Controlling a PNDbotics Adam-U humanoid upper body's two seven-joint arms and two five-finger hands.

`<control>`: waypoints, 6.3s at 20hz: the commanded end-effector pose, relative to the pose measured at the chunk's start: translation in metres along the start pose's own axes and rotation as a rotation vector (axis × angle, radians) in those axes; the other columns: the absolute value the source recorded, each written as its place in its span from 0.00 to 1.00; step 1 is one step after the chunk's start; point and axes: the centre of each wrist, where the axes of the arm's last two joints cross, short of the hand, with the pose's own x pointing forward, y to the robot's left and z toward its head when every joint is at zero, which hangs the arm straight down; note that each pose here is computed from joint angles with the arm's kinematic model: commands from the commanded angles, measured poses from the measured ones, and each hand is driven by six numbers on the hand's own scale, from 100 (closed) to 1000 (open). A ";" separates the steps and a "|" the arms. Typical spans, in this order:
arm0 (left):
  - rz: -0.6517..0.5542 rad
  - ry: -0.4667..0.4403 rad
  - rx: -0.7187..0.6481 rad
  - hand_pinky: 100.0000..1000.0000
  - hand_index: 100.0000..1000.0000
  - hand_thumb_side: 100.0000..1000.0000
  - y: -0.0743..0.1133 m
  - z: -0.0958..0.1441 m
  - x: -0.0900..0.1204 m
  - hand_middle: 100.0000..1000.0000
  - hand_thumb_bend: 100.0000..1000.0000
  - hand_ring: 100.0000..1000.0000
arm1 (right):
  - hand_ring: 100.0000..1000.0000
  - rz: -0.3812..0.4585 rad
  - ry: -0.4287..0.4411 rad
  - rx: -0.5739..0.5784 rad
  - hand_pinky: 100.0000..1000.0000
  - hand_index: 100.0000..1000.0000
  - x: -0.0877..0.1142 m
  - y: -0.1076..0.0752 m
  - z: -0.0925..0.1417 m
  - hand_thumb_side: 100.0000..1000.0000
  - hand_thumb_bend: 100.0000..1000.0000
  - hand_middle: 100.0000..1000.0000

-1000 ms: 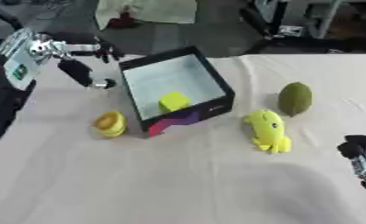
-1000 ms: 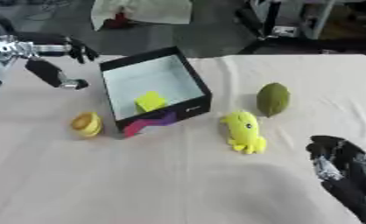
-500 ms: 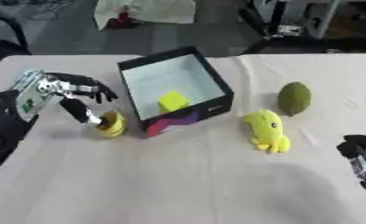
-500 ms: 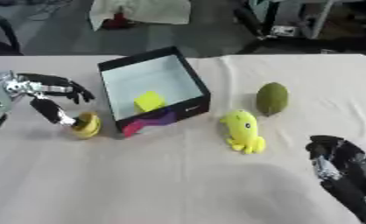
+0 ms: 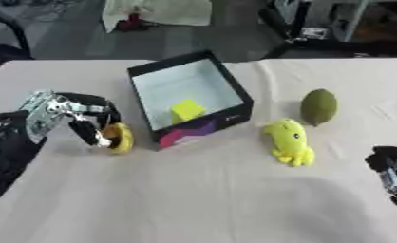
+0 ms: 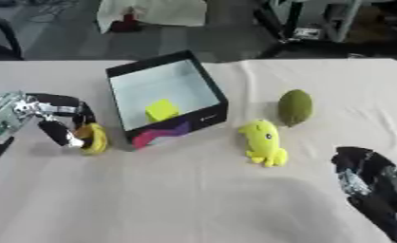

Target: Pick up objects on the table and place them in the box.

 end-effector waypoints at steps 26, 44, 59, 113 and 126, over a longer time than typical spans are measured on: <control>-0.272 0.172 0.475 0.76 0.84 0.52 0.116 -0.043 0.085 0.71 0.12 0.70 | 0.68 -0.004 -0.010 0.008 0.72 0.68 0.002 0.001 -0.003 0.37 0.00 0.56; 0.192 -0.151 1.249 0.71 0.83 0.71 0.098 0.106 0.065 0.66 0.00 0.61 | 0.68 0.135 -0.102 -0.008 0.73 0.69 0.023 -0.031 -0.010 0.41 0.00 0.57; 0.869 -0.185 1.427 0.67 0.79 0.83 -0.033 0.096 0.092 0.59 0.00 0.55 | 0.77 0.572 -0.258 0.344 0.76 0.84 0.058 -0.093 -0.077 0.16 0.00 0.70; 0.917 -0.203 1.327 0.66 0.80 0.86 -0.053 0.078 0.106 0.58 0.00 0.54 | 0.82 0.772 0.024 0.697 0.80 0.91 -0.030 -0.040 -0.158 0.85 0.00 0.77; 0.919 -0.205 1.323 0.68 0.80 0.86 -0.053 0.077 0.107 0.58 0.00 0.54 | 0.79 0.900 0.060 0.808 0.79 0.92 -0.037 -0.035 -0.159 0.21 0.00 0.77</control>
